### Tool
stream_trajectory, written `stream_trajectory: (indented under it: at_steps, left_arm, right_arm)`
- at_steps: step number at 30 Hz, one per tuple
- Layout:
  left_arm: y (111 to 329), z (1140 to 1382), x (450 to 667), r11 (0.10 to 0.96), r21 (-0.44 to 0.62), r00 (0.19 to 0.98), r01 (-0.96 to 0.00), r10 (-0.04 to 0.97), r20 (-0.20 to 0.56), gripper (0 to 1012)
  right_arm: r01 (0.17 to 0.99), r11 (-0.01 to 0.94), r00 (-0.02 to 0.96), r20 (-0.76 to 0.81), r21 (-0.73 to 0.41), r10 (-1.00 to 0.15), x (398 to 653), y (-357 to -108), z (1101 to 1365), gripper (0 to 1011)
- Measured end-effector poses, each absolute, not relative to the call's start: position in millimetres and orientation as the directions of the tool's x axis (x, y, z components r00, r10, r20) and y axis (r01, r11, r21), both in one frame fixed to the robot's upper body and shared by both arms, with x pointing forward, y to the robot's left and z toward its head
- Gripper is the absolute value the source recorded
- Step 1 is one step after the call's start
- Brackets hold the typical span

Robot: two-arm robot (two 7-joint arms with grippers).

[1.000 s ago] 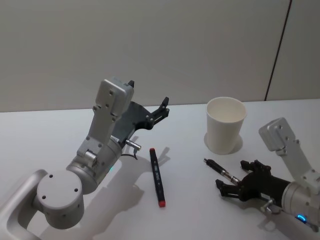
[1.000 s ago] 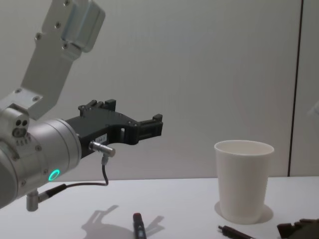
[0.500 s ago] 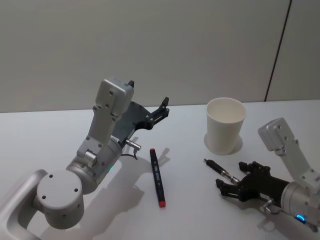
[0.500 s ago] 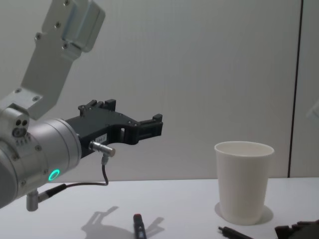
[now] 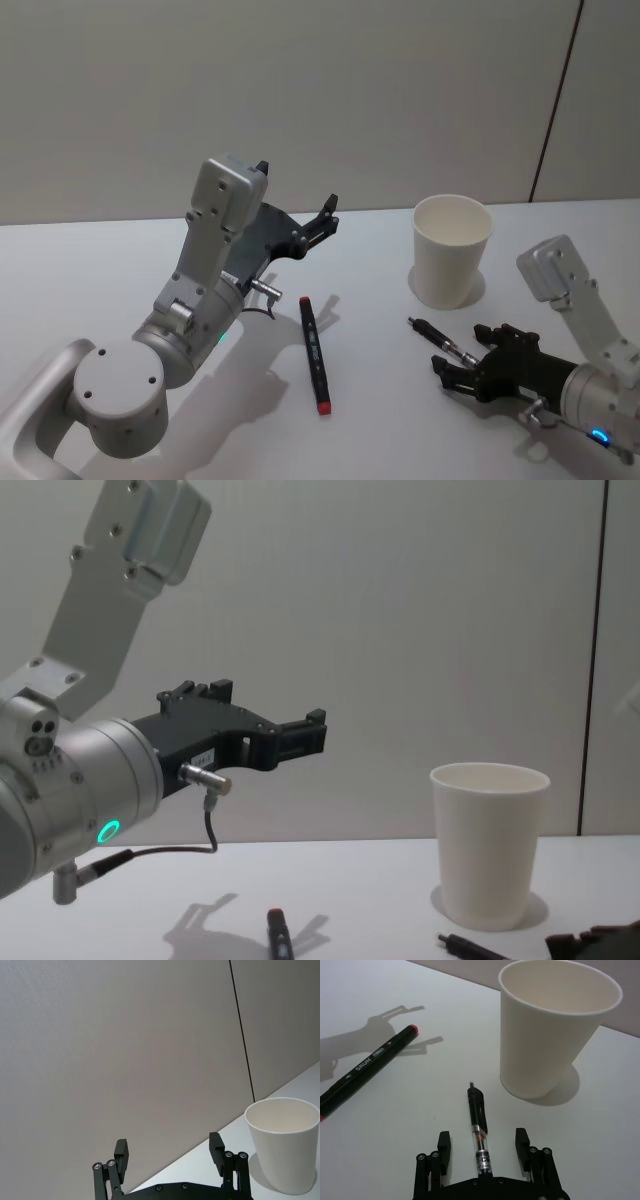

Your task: Place the pen into the pen holder.

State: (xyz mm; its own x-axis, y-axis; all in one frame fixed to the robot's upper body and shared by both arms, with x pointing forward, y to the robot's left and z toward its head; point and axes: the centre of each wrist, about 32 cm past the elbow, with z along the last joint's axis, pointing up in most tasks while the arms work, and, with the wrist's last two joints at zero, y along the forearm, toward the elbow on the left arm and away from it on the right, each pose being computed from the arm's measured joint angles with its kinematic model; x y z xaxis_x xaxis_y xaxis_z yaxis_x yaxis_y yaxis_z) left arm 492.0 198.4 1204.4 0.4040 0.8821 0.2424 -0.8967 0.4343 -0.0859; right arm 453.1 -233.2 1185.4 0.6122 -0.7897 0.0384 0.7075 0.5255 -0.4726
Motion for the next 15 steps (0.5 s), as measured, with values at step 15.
stream_trajectory:
  at_steps: [15]
  left_arm:
    - [198.4,1204.4,492.0,0.434,-0.086,0.404,-0.897,0.882,0.242,1003]
  right_arm:
    - [0.711,0.53,0.612,0.036,-0.462,-0.79,453.5,-232.8,1185.6,710]
